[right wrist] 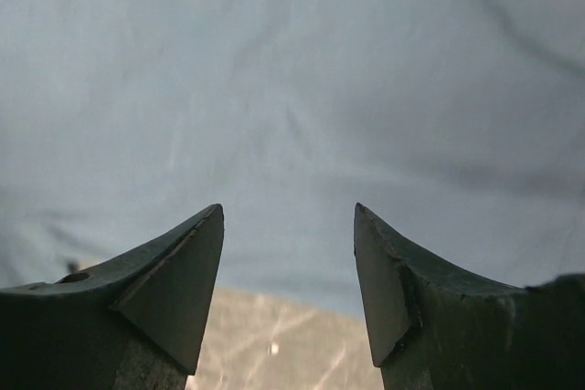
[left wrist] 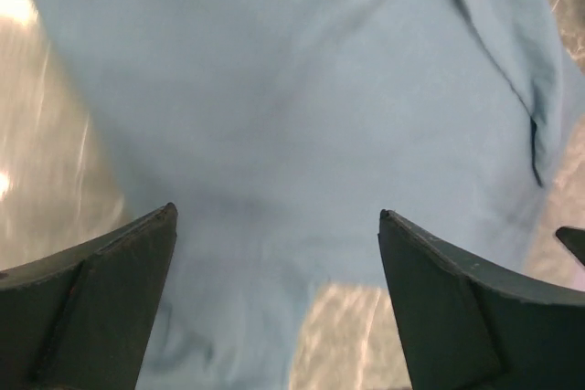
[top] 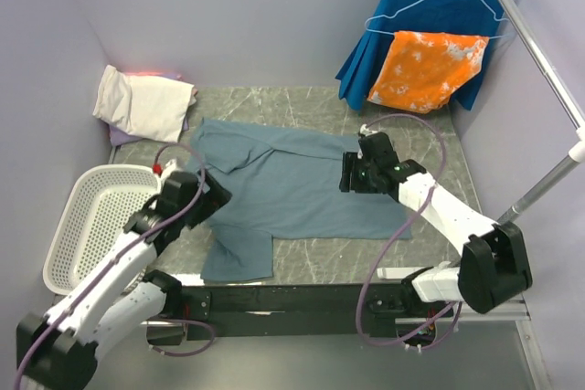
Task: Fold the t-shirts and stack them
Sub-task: Fold the flattened tshirt in 1/3 of the way, then grap the side of the flattened tshirt closest away from the robot with both arms
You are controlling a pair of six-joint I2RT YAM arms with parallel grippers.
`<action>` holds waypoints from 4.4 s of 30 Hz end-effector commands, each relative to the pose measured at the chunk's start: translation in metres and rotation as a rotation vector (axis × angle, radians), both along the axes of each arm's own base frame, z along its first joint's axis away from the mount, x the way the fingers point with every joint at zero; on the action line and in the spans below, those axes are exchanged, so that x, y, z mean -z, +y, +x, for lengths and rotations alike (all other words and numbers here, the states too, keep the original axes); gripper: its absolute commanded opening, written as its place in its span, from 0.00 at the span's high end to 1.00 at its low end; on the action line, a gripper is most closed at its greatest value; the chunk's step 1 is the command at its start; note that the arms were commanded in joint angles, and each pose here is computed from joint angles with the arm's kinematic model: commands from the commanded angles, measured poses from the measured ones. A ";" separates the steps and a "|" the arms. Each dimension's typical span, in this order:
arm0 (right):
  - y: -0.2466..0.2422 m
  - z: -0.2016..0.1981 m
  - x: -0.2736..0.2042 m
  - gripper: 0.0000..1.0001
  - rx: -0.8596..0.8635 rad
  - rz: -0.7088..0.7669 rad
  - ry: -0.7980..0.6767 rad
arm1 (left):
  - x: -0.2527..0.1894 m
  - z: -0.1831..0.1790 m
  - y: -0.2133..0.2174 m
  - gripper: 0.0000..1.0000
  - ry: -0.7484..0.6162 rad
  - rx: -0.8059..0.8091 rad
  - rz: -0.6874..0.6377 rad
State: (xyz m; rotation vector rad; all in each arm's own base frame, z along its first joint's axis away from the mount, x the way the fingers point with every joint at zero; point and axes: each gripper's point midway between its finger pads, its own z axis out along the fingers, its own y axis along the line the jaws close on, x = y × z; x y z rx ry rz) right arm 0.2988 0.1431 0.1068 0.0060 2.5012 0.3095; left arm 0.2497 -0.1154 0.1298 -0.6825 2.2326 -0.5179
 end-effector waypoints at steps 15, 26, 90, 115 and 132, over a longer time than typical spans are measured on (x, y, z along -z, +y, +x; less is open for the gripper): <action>0.034 -0.081 0.017 0.34 -0.145 0.115 0.101 | 0.050 -0.111 0.021 0.14 0.361 -0.184 0.070; 0.038 -0.068 0.017 0.34 -0.156 0.060 0.109 | 0.074 -0.127 0.028 0.14 0.515 -0.200 0.228; -0.074 -0.089 0.043 0.23 0.700 -0.002 0.192 | -0.052 -0.102 -0.010 0.99 0.328 0.047 0.204; -0.068 -0.104 0.099 0.30 0.872 0.134 0.233 | -0.049 -0.094 -0.012 0.99 0.247 0.138 0.223; -0.062 -0.112 0.077 1.00 0.764 0.113 0.192 | -0.048 -0.094 -0.004 0.99 0.275 0.081 0.240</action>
